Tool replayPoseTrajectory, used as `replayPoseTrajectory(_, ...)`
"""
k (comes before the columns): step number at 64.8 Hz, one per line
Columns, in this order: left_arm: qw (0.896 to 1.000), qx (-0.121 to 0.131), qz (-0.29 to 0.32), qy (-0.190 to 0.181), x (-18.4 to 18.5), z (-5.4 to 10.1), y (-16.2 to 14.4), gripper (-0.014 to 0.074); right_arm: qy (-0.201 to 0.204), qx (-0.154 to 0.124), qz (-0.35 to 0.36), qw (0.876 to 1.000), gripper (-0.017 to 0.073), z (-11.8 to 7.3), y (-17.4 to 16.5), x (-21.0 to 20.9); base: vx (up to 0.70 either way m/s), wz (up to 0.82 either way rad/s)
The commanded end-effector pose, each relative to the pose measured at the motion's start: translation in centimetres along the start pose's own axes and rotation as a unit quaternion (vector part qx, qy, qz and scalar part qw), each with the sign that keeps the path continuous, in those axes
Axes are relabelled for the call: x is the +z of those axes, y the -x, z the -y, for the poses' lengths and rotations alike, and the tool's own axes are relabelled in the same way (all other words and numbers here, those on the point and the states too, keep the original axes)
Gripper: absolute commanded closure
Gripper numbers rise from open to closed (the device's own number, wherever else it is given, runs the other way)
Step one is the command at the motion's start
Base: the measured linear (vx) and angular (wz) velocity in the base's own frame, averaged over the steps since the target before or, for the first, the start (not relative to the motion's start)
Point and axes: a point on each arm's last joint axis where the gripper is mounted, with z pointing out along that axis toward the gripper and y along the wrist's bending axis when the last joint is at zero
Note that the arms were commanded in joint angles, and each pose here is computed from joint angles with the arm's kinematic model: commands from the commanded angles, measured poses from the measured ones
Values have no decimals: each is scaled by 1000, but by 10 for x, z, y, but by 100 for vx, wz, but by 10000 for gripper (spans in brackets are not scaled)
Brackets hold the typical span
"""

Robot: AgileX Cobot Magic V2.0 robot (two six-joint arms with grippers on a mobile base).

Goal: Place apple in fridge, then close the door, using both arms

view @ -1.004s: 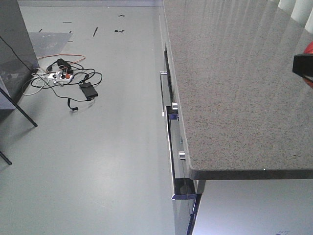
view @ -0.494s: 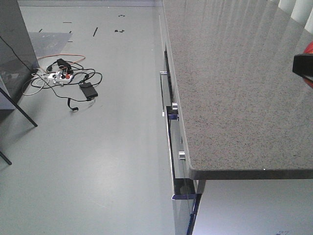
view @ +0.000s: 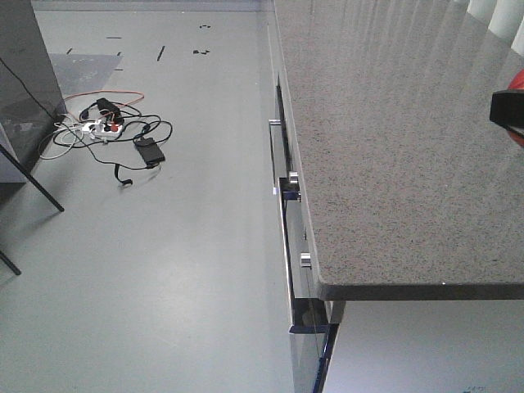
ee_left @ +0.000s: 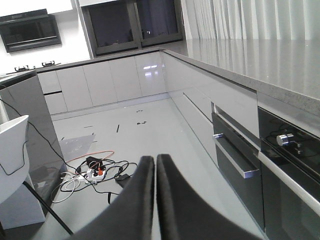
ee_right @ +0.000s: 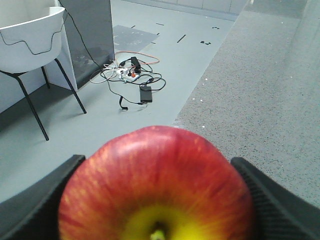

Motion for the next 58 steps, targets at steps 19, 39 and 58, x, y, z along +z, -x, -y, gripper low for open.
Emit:
replayPoseTrajectory(19,999,-7,53,-6,-2,0,14,600,-15,4,51,999,500,0,14,-7,0,3)
replayPoseTrajectory(39,999,-7,53,-6,-2,0,14,600,-15,4,51,999,500,0,14,-7,0,9)
replayPoseTrajectory(58,999,-7,53,-6,-2,0,14,600,-15,4,51,999,500,0,14,-7,1,27)
